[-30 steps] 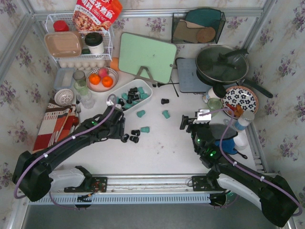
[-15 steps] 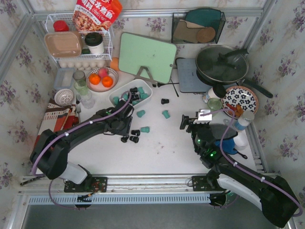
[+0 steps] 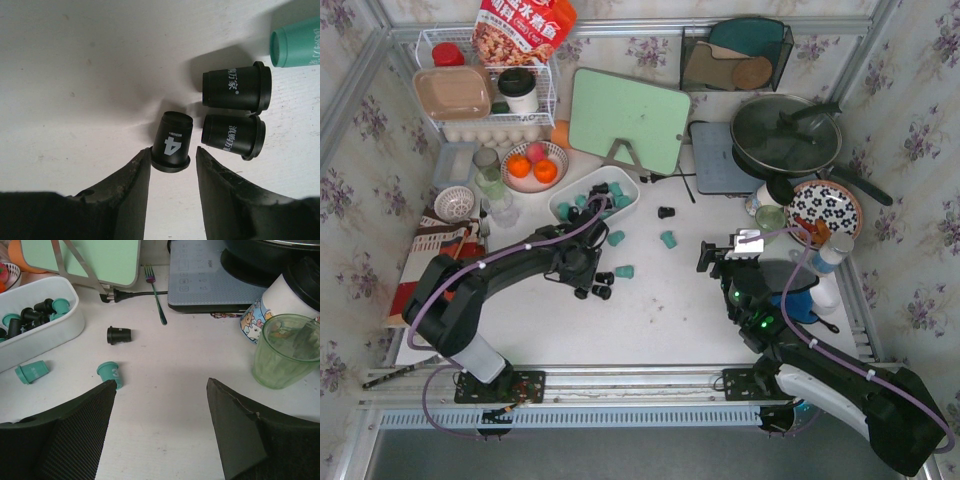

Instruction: Mix the coffee capsules in the storage basket

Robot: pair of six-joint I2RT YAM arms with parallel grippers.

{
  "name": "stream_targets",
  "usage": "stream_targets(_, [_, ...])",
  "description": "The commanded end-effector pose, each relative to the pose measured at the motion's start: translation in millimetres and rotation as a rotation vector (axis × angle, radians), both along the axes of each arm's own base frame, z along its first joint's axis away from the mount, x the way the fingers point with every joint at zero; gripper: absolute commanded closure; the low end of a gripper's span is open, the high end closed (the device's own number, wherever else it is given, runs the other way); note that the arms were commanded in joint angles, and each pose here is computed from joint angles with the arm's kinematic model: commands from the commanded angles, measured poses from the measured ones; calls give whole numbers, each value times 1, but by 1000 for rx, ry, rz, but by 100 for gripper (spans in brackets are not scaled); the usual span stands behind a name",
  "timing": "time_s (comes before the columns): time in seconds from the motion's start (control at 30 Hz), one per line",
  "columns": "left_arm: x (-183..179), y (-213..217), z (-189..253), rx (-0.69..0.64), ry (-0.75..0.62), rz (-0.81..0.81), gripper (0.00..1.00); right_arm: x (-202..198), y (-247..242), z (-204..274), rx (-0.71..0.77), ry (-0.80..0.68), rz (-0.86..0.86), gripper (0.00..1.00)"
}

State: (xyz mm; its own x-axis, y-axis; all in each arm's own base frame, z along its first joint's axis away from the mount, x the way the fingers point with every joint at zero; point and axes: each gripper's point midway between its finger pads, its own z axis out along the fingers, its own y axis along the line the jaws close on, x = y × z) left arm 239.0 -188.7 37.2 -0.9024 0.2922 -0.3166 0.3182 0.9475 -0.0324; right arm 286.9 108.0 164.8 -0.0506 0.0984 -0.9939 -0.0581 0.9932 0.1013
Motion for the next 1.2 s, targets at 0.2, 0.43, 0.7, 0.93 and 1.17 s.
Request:
stream_targets(0.2, [3,-1,-14,34,33,-7,62,1,3,6,23,-17,11,19])
stream_targets(0.43, [3,1,-24,61,53,-2,73,1,4,6,24,-18,14,19])
stream_targets(0.7, [39,-13,45,-45,-171,43,79,1,5,6,26,-16,18,20])
stream_targets(0.93, [108,-16,114,-90,-454,84,78,2,6,4,21,-10,20,20])
stream_targets(1.17, [191,-10,115,-94,-544,150,77,4,5,-1,7,2,11,20])
